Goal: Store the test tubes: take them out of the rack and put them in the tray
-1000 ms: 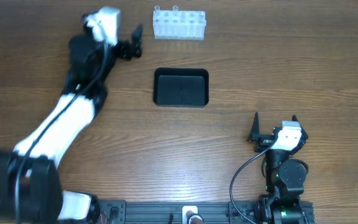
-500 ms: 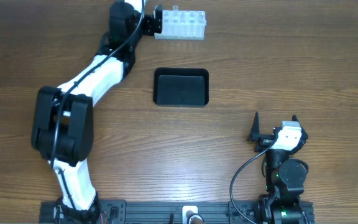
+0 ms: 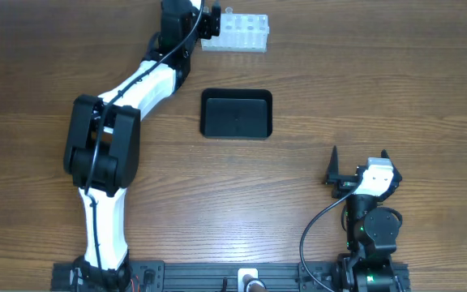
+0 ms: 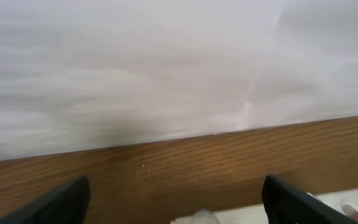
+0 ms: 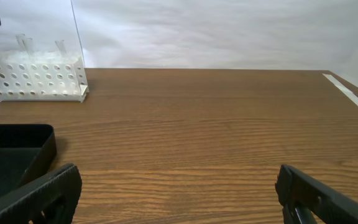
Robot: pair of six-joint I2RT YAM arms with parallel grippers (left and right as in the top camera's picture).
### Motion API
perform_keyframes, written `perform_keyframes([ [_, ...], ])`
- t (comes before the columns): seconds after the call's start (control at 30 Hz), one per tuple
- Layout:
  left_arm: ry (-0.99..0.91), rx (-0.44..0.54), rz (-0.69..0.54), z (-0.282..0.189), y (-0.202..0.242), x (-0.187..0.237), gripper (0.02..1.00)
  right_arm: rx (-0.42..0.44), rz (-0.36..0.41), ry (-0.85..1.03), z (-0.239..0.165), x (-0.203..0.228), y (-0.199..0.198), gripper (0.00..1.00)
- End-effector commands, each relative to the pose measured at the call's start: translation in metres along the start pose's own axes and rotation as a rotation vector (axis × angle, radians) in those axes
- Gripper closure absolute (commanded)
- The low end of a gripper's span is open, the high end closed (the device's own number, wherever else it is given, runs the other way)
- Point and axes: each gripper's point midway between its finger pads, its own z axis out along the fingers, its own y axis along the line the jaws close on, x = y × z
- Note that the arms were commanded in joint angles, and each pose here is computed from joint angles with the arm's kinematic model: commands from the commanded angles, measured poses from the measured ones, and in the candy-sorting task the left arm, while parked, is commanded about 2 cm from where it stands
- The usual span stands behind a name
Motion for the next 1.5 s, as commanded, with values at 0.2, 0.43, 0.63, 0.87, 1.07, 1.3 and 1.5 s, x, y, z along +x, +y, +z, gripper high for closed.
perform_keyframes([
  [0.2,0.016,-0.030,-0.032,0.021,0.004,0.015,0.235,0.010,-0.001,0.002,0.000,0.002,-0.001,0.009],
  [0.43,0.032,-0.049,-0.026,0.024,0.001,0.027,0.327,0.010,-0.002,0.003,0.000,0.002,-0.001,0.009],
  [0.63,0.032,-0.048,-0.025,0.024,0.001,0.027,0.505,0.010,-0.002,0.003,0.000,0.002,-0.001,0.009],
  [0.87,0.020,-0.045,-0.027,0.025,-0.001,0.023,0.630,0.010,-0.001,0.002,0.000,0.002,-0.001,0.007],
  [1.07,0.019,-0.040,-0.030,0.024,-0.004,0.023,0.689,0.010,-0.002,0.003,0.000,0.002,-0.001,0.007],
  [1.3,0.016,-0.035,-0.051,0.024,-0.006,0.022,0.730,0.010,-0.002,0.002,0.000,0.002,-0.001,0.007],
  [1.5,0.017,-0.030,-0.050,0.024,-0.009,0.022,0.772,0.010,-0.002,0.003,0.000,0.002,-0.001,0.007],
])
